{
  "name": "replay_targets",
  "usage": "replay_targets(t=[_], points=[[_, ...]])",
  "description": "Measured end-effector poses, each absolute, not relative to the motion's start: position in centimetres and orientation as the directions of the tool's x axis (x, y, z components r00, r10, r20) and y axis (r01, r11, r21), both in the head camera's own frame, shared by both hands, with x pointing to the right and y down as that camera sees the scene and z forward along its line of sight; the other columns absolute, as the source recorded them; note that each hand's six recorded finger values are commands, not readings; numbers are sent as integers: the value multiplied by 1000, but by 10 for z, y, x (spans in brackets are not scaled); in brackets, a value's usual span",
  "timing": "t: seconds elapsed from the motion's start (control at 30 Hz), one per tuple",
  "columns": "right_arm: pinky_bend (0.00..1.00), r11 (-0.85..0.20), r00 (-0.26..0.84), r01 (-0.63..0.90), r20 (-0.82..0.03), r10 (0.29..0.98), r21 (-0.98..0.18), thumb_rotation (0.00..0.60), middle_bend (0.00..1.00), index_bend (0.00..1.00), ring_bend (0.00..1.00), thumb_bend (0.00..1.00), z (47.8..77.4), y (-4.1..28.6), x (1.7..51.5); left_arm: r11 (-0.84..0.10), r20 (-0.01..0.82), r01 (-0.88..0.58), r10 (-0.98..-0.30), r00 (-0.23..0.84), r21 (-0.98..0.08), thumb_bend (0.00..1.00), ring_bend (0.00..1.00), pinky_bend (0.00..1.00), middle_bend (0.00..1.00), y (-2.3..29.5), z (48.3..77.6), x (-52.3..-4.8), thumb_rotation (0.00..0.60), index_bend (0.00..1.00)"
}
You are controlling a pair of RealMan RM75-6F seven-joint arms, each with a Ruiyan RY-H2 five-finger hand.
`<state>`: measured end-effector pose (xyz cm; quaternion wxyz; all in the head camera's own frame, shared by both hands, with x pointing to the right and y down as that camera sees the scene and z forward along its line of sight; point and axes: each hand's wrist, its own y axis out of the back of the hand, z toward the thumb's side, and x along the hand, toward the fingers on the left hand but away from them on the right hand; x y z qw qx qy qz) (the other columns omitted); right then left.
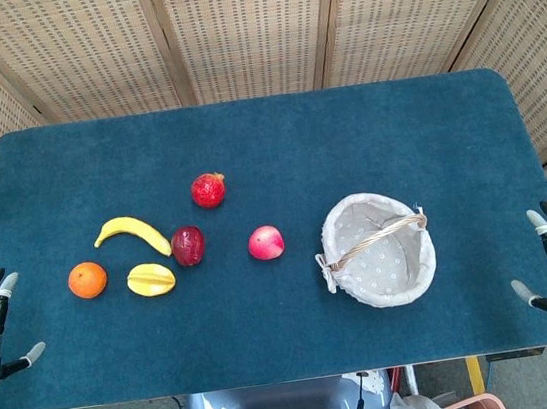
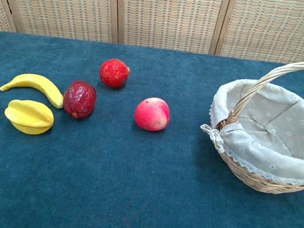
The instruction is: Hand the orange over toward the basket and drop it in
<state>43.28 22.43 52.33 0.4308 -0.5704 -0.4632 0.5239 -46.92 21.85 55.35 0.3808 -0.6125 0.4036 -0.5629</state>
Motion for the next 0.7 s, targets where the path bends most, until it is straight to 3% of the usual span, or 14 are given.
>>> replay_targets(t=[0.33, 0.7], points=[[0, -190, 16, 79, -189, 982, -979, 600, 0, 0, 0, 0, 523, 223, 436, -430, 429, -37, -902, 44, -902, 0, 0, 0, 0, 210, 572, -473, 600, 0], [0, -202, -7, 54, -203, 979, -978, 600, 0, 0, 0, 0, 528, 219, 439, -553, 557, 68, -824, 104, -831, 0, 0, 0, 0, 177, 640, -498, 600, 0]])
